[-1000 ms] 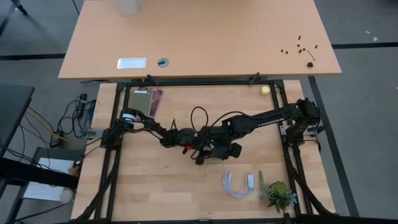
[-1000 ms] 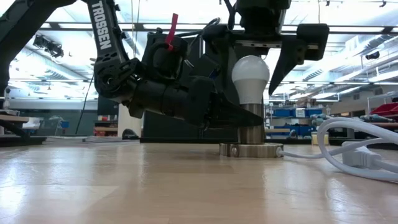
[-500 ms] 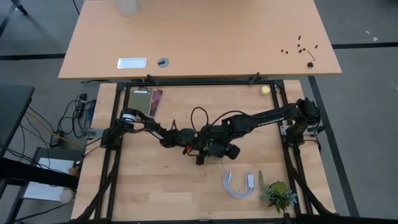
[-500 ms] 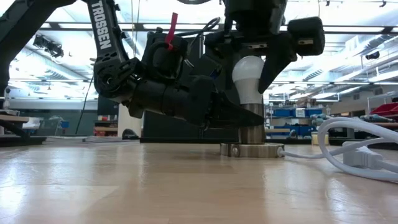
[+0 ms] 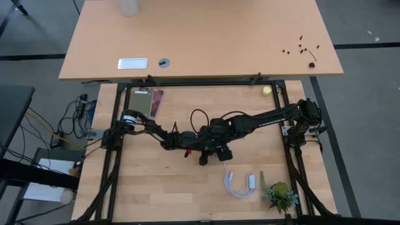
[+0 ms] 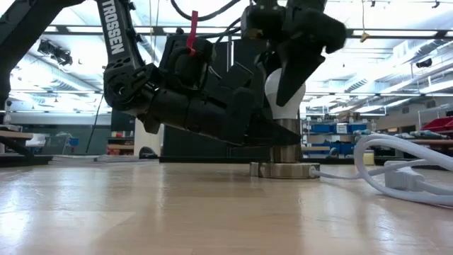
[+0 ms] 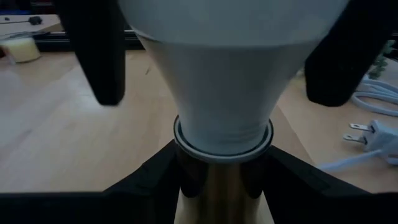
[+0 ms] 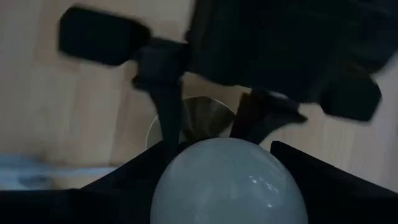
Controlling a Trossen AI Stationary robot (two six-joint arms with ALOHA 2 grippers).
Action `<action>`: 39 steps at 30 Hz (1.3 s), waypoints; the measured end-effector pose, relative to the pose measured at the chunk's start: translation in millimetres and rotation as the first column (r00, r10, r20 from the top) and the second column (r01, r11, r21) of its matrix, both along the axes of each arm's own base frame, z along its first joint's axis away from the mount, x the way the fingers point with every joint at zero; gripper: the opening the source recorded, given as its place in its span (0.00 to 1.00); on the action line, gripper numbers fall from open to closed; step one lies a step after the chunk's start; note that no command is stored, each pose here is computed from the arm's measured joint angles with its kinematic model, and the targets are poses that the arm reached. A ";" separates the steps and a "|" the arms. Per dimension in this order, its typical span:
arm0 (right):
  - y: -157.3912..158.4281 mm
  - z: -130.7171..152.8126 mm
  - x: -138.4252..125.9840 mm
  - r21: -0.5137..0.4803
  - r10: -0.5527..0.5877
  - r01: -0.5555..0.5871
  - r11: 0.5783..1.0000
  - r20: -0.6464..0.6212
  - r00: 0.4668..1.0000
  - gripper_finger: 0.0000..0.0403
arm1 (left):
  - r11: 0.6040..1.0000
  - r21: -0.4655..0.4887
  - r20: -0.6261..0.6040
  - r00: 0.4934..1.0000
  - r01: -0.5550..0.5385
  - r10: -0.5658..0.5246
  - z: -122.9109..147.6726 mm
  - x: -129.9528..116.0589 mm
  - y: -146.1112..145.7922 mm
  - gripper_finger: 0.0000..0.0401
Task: Screw lightbulb
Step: Insert the white lightbulb into the desk lamp, then remove the white lightbulb from the desk lamp
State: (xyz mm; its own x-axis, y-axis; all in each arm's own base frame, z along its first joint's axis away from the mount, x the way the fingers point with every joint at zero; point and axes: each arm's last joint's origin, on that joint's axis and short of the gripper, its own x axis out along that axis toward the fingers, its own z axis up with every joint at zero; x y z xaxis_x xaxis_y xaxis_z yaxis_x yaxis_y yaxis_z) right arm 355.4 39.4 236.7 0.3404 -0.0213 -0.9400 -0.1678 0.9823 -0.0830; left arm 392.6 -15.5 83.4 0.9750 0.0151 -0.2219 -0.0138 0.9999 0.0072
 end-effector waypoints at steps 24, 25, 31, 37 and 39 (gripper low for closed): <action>-20.6 0.0 2.0 0.261 -0.759 0.749 0.609 -0.084 0.646 0.69 | 0.990 0.047 0.027 0.991 -0.132 0.131 1.7 -0.6 -4.6 0.48; -21.2 0.0 2.3 0.261 -0.743 0.734 0.627 -0.081 0.664 0.69 | 0.990 0.055 0.028 0.991 -0.132 0.131 1.7 -0.6 -4.6 0.48; -20.4 0.9 5.2 0.206 -0.532 0.522 0.827 -0.007 0.846 0.78 | 0.988 0.088 0.025 0.991 -0.130 0.128 1.2 -0.7 -3.4 0.49; -24.9 15.2 6.7 0.171 -0.423 0.409 0.896 0.049 0.905 0.89 | 0.988 0.094 0.017 0.992 -0.124 0.123 0.5 -0.8 -3.6 0.53; -25.8 25.8 5.5 0.153 -0.412 0.400 0.904 0.059 0.909 0.90 | 0.989 0.090 0.015 0.993 -0.120 0.119 0.4 -0.9 -3.7 0.54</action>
